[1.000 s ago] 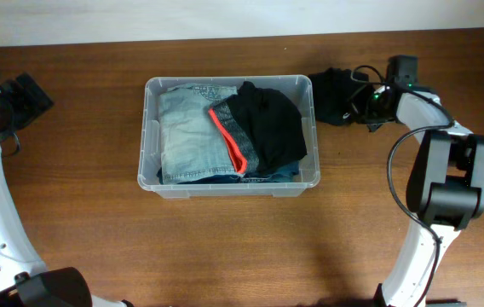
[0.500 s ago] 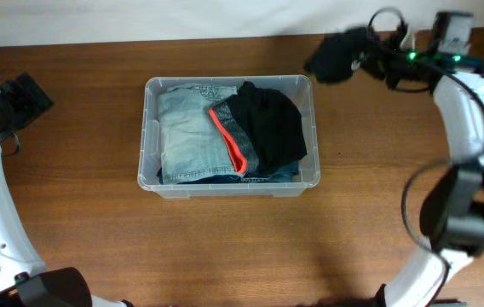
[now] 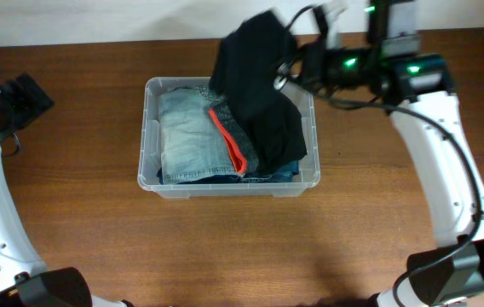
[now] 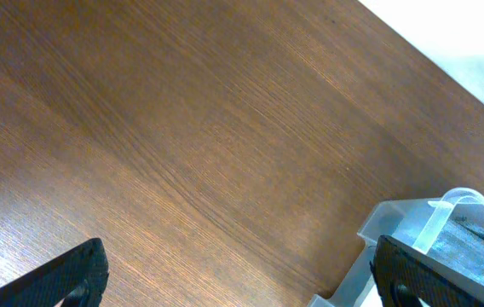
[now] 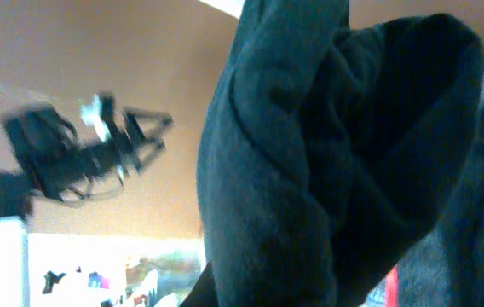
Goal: Pack container
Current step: 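Lift and carry the black Nike cap over the bin, then lower the black Nike cap onto the clothes in the bin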
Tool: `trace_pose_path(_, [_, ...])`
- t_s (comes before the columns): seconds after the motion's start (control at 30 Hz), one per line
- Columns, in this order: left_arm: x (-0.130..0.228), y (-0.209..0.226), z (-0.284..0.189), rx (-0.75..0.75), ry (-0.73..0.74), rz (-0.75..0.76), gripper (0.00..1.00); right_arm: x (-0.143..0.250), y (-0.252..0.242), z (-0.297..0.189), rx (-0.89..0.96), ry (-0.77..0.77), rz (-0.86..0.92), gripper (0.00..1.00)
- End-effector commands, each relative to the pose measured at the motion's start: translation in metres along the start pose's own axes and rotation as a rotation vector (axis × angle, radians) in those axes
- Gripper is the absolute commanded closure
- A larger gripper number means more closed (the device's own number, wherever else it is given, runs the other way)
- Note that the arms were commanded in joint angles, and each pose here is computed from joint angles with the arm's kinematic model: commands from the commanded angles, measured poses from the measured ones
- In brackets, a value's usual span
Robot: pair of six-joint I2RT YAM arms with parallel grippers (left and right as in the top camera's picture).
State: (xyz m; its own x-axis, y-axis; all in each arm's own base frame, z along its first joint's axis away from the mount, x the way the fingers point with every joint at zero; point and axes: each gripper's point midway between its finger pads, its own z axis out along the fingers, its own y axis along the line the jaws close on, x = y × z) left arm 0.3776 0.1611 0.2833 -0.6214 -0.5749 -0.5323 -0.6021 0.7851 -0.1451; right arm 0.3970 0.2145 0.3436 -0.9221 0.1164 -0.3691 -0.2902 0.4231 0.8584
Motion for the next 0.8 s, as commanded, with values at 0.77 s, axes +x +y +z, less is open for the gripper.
trace_pose_path(0.77, [0.002,0.003,0.006,-0.012,0.014,-0.008,0.01,0.067,-0.178,0.082,0.758,0.196,0.016,0.57])
